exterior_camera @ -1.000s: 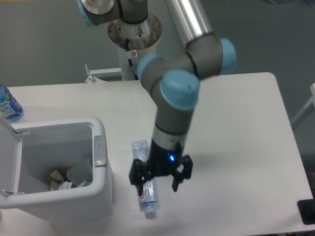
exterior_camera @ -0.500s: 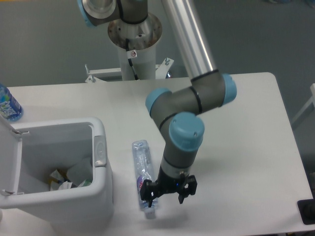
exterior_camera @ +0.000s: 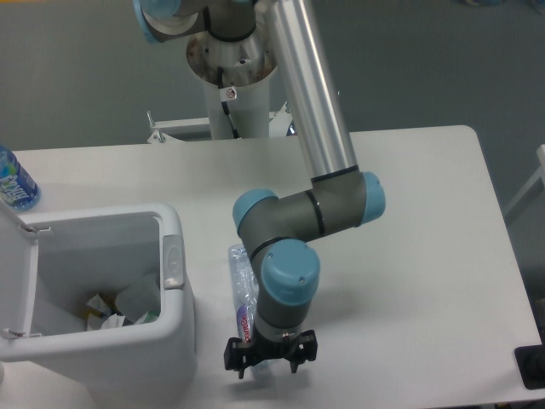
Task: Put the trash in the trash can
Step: 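Lower the gripper around the bottle's labeled end and close, then lift the clear bottle off the table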
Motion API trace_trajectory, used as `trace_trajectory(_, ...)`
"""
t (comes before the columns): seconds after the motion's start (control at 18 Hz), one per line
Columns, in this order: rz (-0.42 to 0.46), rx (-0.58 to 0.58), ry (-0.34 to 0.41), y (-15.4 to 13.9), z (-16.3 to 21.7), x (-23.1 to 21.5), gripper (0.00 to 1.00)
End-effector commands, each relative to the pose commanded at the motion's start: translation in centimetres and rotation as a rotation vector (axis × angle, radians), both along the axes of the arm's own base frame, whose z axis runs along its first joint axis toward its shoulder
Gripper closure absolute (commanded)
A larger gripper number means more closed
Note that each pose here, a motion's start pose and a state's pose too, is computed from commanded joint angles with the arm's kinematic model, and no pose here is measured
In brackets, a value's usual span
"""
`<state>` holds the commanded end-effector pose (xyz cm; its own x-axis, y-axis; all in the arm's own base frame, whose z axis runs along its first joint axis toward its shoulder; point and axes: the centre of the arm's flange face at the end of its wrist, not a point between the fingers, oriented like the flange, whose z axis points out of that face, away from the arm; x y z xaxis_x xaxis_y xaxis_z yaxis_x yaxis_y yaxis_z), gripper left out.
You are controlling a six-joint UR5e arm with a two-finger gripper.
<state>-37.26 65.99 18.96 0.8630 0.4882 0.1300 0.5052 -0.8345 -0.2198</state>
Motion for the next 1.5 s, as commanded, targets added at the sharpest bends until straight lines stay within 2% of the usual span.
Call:
trace_trajectory(0.22, -0.008, -0.017, 0.001, -0.1, -0.4, 1.0, 0.02)
trace_trajectory(0.28, -0.008, -0.017, 0.001, -0.2, -0.3, 1.0, 0.08)
trace_trajectory(0.39, -0.006, -0.030, 0.006, -0.5, -0.5, 1.1, 0.29)
trace_trajectory(0.72, -0.013, -0.035, 0.012, -1.0, 0.0, 1.5, 0.62)
trace_trajectory(1.17, -0.021, -0.020, 0.025, -0.9, 1.1, 1.3, 0.68)
trace_trajectory(1.22, -0.021, -0.016, 0.030, -0.7, 1.2, 1.1, 0.72)
trace_trajectory(1.5, -0.029, 0.030, 0.091, -1.1, 5.0, -1.8, 0.75)
